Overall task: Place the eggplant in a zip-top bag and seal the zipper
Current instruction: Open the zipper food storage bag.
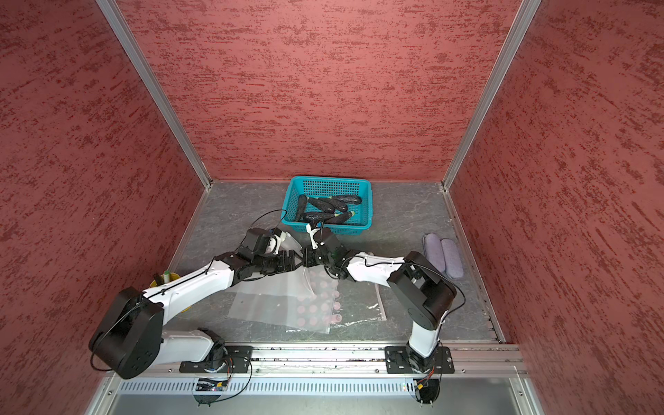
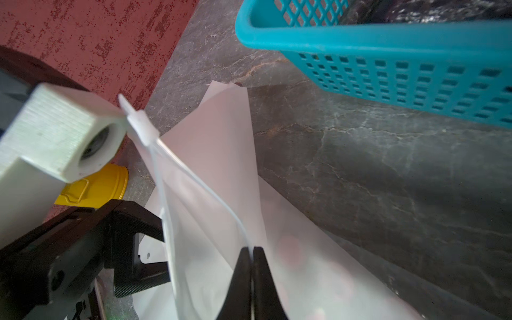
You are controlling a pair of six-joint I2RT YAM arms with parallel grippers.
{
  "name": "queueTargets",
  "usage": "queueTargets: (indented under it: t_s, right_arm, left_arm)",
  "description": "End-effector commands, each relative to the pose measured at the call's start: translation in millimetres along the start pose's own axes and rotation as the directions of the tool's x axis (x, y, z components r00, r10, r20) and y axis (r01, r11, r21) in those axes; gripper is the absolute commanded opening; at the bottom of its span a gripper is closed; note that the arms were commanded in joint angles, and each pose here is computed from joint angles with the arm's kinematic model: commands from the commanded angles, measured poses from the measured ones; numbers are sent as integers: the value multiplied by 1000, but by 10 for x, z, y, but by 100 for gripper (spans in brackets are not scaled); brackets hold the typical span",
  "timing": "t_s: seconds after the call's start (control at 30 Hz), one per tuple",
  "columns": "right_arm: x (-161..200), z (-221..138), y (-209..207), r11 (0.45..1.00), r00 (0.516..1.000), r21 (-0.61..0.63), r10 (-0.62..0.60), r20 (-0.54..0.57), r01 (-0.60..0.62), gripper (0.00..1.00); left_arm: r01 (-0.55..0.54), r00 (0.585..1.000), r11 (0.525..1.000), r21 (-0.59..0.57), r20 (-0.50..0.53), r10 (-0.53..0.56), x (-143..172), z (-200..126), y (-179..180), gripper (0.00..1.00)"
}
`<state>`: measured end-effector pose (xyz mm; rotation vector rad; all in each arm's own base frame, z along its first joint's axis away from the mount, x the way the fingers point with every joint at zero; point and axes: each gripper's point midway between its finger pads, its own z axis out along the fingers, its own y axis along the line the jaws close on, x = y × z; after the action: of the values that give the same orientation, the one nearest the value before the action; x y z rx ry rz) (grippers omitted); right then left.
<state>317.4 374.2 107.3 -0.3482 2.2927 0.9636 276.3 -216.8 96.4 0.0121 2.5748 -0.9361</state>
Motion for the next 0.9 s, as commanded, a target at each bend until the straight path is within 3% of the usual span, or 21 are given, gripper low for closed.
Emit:
queueTargets:
  t_s: [0.0, 0.27, 0.43, 0.53, 0.73, 0.87]
  right_arm:
    - [-171, -97, 218, 999, 999, -51, -6, 45, 9, 0]
    - [-201, -126, 216, 998, 999, -60, 7, 52, -4, 0]
    - [-230, -139, 150, 999, 998, -44, 15, 59, -12, 0]
    - [-259, -144, 137, 999, 998, -34, 11, 64, -8, 0]
    - [-282, -139, 85, 1000, 998, -5, 10, 67, -10, 0]
    - [-295, -148, 115, 1000, 998, -20, 12, 67, -11, 0]
  left_arm:
    - [-38, 999, 993, 110, 28, 35, -59, 9, -250, 86]
    - [-74, 997, 986, 150, 22, 72, -25, 2, -377, 83]
    - [-48, 998, 996, 79, 37, 46, -1, -56, -242, 54]
    - [-30, 999, 999, 29, 26, 29, 38, -67, -144, 47]
    - [-18, 999, 1000, -6, 27, 19, 56, -102, -80, 46]
    - [-34, 999, 999, 34, 28, 33, 48, -78, -160, 66]
